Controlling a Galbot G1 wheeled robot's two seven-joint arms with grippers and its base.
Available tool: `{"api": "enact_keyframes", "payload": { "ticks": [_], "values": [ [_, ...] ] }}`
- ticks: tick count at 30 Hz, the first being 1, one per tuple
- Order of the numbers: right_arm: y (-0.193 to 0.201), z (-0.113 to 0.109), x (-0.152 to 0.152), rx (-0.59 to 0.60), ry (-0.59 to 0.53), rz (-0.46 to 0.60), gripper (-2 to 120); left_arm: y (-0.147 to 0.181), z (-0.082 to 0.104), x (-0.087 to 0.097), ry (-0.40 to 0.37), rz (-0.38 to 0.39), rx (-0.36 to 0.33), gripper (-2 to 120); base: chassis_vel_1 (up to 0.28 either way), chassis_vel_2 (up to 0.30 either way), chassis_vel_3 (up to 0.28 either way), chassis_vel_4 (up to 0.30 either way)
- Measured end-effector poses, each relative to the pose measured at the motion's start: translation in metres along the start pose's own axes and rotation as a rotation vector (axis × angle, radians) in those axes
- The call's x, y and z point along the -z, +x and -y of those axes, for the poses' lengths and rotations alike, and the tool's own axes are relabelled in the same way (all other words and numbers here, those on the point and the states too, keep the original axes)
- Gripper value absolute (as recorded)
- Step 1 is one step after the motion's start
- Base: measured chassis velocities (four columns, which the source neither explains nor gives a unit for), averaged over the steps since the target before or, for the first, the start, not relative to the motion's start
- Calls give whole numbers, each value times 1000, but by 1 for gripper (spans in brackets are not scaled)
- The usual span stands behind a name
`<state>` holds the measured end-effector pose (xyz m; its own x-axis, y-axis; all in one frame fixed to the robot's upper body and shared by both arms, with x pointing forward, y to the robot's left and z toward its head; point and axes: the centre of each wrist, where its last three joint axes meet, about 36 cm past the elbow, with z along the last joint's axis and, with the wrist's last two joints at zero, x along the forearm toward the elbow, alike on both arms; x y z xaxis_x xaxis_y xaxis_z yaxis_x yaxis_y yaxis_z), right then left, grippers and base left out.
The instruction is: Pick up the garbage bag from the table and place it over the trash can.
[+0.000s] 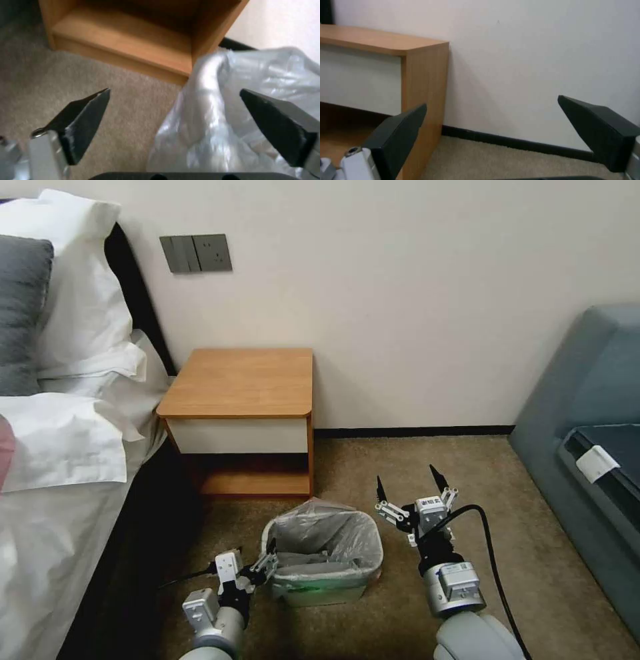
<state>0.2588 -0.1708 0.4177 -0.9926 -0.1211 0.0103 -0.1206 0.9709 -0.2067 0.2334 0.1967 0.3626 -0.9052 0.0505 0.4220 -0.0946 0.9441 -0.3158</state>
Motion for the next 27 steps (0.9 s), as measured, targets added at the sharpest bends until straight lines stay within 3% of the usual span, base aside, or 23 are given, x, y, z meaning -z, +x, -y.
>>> {"api": "enact_keyframes", "payload": {
  "ticks": [3,4,5,6,7,9,15,19,27],
  "values": [
    [4,3,-11,12,-8,3,100,2,-3,2,-42,71,2,100,0,0,0,0],
    [10,8,-25,31,-14,13,100,4,-8,2,-108,152,17,100,0,0,0,0],
    [10,8,-25,31,-14,13,100,4,-8,2,-108,152,17,100,0,0,0,0],
    [18,15,-44,48,-19,23,100,5,-19,1,-229,287,41,100,0,0,0,0],
    [29,18,-56,58,-39,11,100,7,-26,-1,-306,365,40,100,0,0,0,0],
    [45,19,-65,51,-84,-9,100,16,-29,-3,-359,441,23,100,0,0,0,0],
    [69,15,-62,-5,-147,-1,100,48,-26,-4,-329,493,-18,100,0,0,0,0],
    [72,10,-49,-29,-164,18,100,71,-25,-10,-298,464,-11,100,0,0,0,0],
    [71,10,-47,-34,-160,22,100,75,-24,-11,-287,456,-8,100,0,0,0,0]
  ]
}}
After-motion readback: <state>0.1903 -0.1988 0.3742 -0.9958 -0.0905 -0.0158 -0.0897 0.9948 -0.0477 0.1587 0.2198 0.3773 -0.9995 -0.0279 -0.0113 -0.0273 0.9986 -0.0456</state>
